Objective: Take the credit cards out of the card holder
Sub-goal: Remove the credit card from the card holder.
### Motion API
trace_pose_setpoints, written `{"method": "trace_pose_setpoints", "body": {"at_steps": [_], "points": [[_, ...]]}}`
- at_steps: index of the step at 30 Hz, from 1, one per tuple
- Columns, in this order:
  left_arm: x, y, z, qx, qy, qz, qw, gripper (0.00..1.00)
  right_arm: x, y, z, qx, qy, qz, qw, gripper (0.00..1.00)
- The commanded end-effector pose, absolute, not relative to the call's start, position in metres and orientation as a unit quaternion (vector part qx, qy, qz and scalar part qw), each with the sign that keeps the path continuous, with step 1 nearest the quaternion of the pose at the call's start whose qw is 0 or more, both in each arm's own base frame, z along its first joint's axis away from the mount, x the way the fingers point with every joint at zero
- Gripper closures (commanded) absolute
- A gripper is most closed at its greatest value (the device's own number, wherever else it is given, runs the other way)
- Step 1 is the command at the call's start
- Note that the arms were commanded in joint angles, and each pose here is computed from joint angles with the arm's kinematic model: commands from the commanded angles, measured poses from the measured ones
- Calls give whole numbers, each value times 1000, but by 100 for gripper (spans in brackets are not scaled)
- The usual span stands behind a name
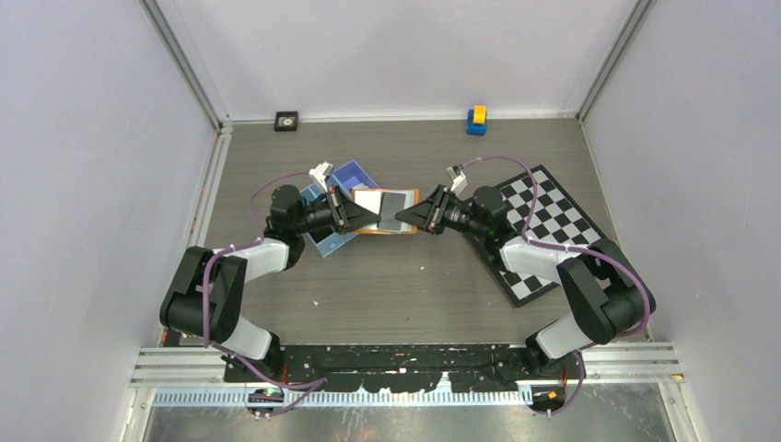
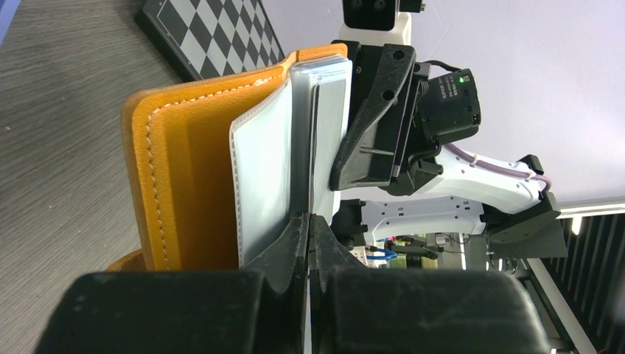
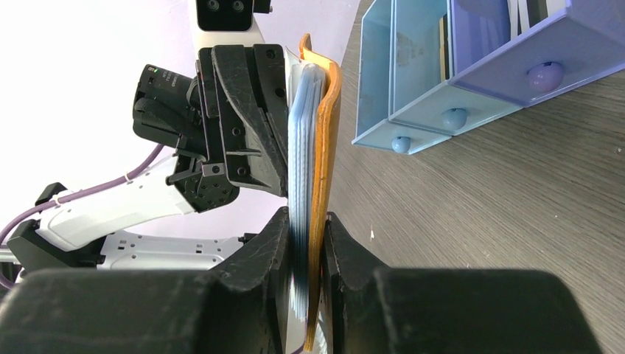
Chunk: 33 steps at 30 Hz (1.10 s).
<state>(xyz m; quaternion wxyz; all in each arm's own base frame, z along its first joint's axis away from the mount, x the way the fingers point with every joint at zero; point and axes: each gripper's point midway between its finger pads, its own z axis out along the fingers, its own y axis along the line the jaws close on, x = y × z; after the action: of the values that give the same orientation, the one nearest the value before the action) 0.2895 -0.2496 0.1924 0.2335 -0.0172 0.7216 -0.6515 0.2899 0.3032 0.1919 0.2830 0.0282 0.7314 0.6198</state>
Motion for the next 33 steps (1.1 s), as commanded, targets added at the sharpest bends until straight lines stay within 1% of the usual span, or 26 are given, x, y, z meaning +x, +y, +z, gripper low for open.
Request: {"method": "trace_pose_setpoints", "body": {"at_steps": [1,12,23,24,29,33], "points": [[298,-239,201,-16,719,-639,273,100,296,296,217,17,704,635,317,99],[300,-232,196,-30,732,-620,282,100,298,289,219,26,700,636,324,99],[295,-239,203,-6,727,-627,280,100,296,293,221,18,695,646,316,99],[294,-240,203,-3,727,-628,278,99,296,294,220,18,696,646,313,99],[292,-244,204,1,724,-635,270,81,295,296,222,16,690,656,307,99],[291,-247,204,5,719,-643,264,77,294,298,223,12,688,658,305,100]]}}
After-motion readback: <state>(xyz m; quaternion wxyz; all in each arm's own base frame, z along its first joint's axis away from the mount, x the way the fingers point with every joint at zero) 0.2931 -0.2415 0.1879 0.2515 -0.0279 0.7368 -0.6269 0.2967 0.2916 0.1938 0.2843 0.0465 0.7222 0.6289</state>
